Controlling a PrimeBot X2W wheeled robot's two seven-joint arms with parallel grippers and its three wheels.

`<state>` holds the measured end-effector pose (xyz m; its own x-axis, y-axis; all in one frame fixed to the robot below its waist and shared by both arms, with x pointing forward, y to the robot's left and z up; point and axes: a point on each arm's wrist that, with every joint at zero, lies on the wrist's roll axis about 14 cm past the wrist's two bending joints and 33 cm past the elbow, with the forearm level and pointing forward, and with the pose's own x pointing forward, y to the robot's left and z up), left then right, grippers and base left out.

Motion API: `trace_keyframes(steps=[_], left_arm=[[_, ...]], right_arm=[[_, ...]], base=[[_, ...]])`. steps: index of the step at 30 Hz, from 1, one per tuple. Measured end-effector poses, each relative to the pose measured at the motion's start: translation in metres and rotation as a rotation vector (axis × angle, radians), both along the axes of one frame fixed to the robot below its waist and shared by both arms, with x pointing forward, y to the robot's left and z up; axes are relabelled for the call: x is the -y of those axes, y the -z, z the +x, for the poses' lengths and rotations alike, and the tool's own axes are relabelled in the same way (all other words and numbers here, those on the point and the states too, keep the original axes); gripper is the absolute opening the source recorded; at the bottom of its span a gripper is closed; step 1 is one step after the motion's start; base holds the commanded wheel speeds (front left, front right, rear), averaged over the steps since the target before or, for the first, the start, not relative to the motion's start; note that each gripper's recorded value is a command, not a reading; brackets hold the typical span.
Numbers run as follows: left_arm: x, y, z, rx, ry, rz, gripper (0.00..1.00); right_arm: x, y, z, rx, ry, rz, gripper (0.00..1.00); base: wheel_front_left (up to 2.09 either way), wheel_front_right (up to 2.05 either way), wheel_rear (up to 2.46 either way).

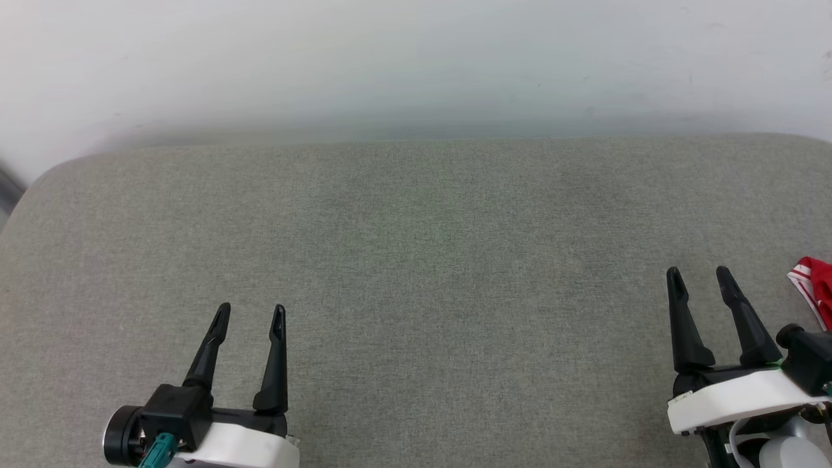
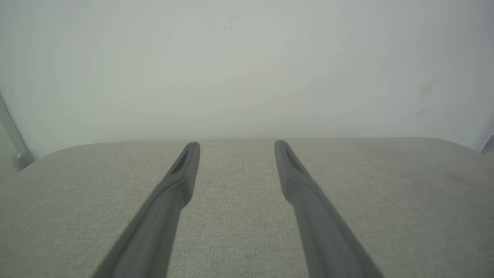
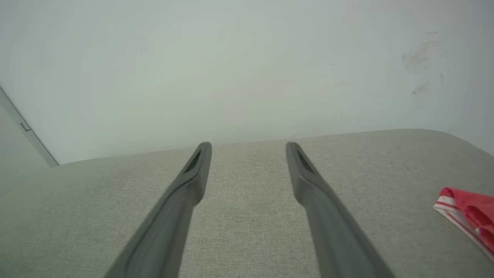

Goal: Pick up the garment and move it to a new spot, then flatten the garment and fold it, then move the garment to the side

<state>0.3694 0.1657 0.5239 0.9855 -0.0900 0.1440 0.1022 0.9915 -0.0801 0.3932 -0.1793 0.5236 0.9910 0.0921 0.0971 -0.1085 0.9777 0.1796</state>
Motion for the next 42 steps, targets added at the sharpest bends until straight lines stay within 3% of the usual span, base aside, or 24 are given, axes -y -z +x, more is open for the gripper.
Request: trace_keyframes(steps=[3, 4, 9, 42], left_arm=[[0.001, 0.0, 0.0, -0.001, 0.003, -0.001, 1.0], [0.001, 0.0, 0.0, -0.001, 0.003, -0.001, 0.0], [0.002, 0.016, -0.004, -0.053, 0.007, -0.009, 0.0], [-0.02, 0.032, 0.003, -0.17, -0.059, -0.581, 0.0]], right_arm=[[0.0, -0.001, 0.0, 0.007, 0.003, 0.018, 1.0], [0.0, -0.001, 0.0, 0.008, 0.001, 0.018, 0.0], [0.0, 0.016, -0.005, -0.046, 0.003, 0.024, 0.0], [0.015, 0.03, -0.007, -0.152, 0.063, 0.545, 0.0]], base=[[0.0, 0.0, 0.0], [0.0, 0.0, 0.0], [0.0, 0.0, 0.0], [0.0, 0.0, 0.0]])
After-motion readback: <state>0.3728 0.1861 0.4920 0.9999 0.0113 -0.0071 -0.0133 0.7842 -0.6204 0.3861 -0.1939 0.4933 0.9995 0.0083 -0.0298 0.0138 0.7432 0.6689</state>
